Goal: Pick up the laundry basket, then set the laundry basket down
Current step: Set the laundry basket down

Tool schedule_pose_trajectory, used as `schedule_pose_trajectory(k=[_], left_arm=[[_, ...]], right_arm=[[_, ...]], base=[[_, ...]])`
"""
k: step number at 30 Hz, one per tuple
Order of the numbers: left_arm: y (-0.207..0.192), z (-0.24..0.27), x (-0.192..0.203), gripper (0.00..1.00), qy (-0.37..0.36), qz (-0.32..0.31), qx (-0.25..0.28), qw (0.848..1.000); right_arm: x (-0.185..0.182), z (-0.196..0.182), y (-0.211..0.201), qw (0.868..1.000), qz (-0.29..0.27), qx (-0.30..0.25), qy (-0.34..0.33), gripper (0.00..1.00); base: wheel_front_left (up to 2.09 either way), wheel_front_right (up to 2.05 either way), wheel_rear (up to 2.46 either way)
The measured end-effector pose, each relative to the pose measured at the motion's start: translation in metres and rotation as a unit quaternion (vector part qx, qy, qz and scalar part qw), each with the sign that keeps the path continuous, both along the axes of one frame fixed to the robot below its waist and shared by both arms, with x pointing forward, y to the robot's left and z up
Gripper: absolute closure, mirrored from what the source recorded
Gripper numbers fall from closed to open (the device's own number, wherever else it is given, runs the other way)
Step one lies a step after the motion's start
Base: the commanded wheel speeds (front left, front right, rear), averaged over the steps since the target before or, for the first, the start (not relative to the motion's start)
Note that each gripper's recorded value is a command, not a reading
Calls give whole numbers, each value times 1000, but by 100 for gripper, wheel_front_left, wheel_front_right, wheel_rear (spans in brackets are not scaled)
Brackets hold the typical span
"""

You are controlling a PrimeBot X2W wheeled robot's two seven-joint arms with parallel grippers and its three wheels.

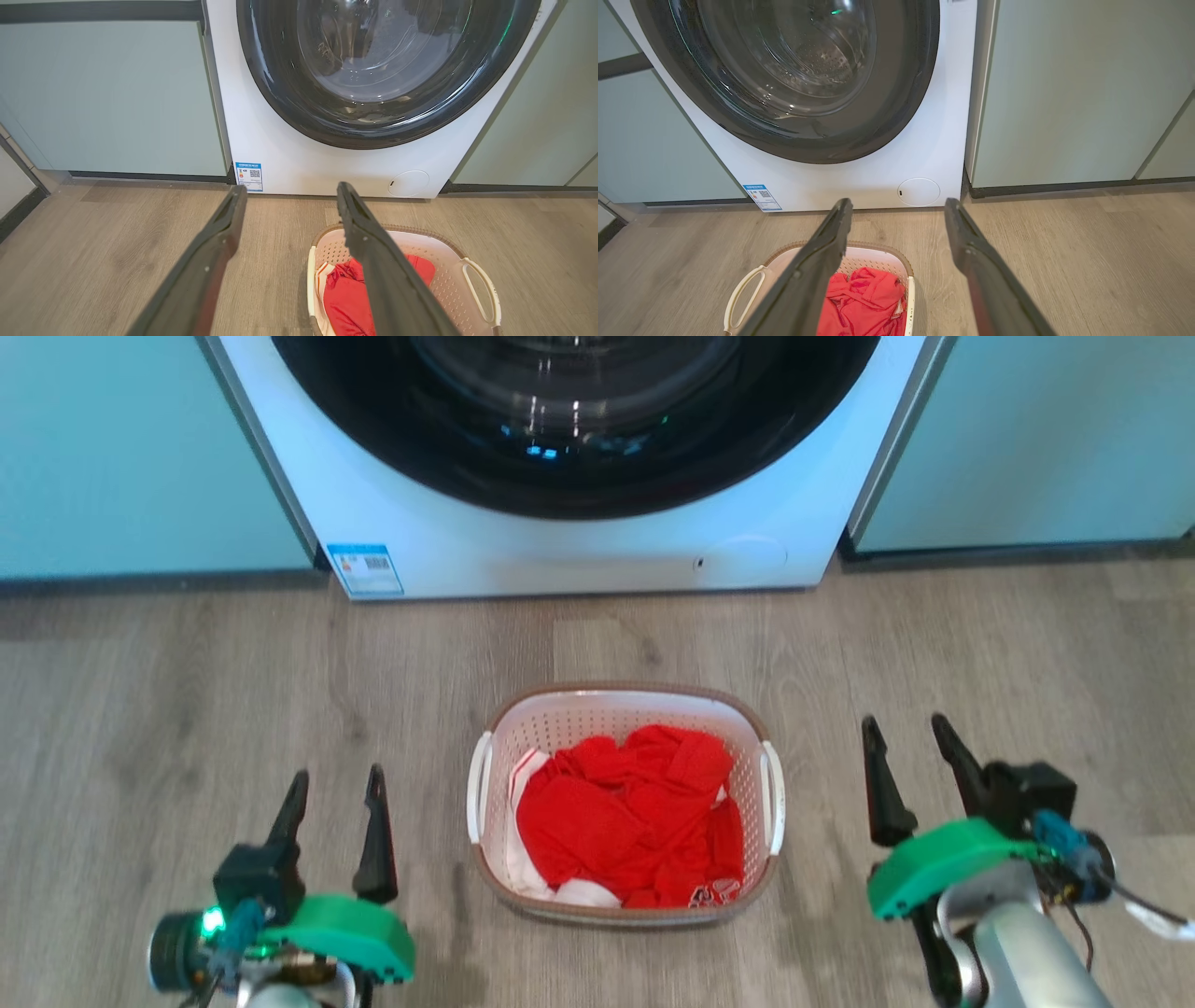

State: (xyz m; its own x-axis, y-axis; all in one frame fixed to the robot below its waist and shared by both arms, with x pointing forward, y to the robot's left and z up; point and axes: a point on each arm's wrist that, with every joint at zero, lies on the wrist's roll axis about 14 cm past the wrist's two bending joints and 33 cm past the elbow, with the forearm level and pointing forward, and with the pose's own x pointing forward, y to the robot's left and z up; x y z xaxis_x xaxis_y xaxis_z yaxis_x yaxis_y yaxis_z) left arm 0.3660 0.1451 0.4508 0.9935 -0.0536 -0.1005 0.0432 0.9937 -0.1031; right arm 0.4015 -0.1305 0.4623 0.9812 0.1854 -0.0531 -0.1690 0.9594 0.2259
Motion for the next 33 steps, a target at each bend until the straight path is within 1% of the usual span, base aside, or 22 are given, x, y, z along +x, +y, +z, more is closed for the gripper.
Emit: schedule_pose_trajectory(k=[4,12,17,33], left_arm=[[6,3,-15,0,-3,12,-4,1000],[6,9,-36,0,-13,11,-3,1000],[9,10,-43,0,-14,12,-2,1000],[6,10,-43,0,-15,1,8,1000]], right_arm=[[-16,6,-6,1000,-10,3,-8,0],[-35,14,-10,1000,-21,9,-21,0],[-40,17,-13,999,-25,11,-26,0],[-40,18,-14,999,-27,11,-27,0]], base=[[0,0,0],[0,0,0],[0,0,0],[0,0,0]])
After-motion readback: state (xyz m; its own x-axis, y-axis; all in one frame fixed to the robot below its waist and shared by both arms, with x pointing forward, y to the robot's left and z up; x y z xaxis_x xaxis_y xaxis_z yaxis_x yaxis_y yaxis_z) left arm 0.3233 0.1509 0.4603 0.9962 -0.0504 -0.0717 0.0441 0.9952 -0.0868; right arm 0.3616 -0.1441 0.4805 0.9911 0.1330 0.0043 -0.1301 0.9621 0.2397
